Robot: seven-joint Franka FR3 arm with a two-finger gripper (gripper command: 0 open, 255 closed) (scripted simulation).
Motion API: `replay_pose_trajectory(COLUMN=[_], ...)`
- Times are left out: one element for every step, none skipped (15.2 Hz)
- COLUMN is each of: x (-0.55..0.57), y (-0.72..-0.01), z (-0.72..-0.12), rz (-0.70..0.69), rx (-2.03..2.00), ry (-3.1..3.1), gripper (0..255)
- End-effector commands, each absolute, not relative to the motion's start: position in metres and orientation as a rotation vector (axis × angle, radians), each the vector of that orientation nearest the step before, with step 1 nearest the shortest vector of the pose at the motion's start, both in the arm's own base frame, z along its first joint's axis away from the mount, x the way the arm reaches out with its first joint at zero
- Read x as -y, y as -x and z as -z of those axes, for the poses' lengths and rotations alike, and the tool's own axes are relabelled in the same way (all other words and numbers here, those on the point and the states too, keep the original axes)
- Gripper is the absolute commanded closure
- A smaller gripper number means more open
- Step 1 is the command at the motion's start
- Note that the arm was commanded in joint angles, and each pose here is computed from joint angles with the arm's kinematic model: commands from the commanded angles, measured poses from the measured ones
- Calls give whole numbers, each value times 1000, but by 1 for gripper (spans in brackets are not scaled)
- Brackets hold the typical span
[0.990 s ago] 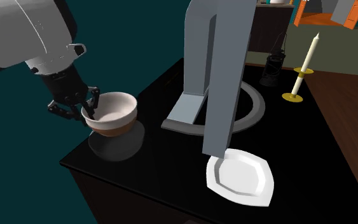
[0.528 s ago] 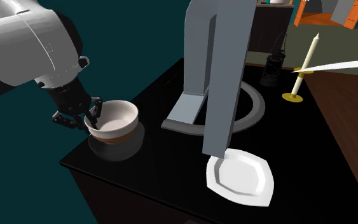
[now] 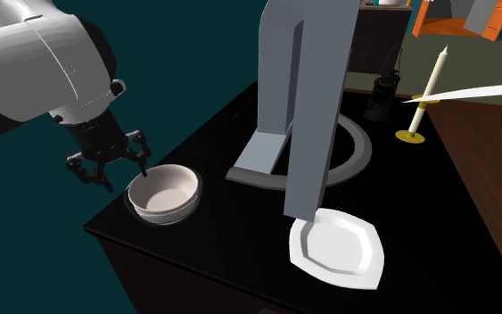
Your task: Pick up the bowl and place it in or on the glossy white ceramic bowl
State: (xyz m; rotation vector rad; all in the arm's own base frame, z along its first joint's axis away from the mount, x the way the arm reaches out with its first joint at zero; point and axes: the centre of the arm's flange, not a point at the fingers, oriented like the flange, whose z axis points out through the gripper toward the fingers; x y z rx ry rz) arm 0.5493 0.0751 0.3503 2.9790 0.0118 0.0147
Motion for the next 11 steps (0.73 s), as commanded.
replay_pose_trajectory(x=[-75, -75, -75, -75, -77, -79, -82, -83, -83, -83, -83], y=[-549, -549, -549, -549, -549, -549, -549, -549, -549, -549, -549], z=[-350, -350, -350, -350, -363, -376, -389, -400, -400, -400, -400], rz=[-15, -15, -15, -15, -15, -15, -15, -15, -15, -15, -15], rx=[-12, -12, -12, -12, -12, -12, -12, -12, -12, -12, -12], ry=[-2979, -2979, -2979, -2979, -2979, -2979, -2979, -2979, -2979, -2979, -2979], gripper=[0, 0, 0, 0, 0, 0, 0, 0, 0, 0, 0])
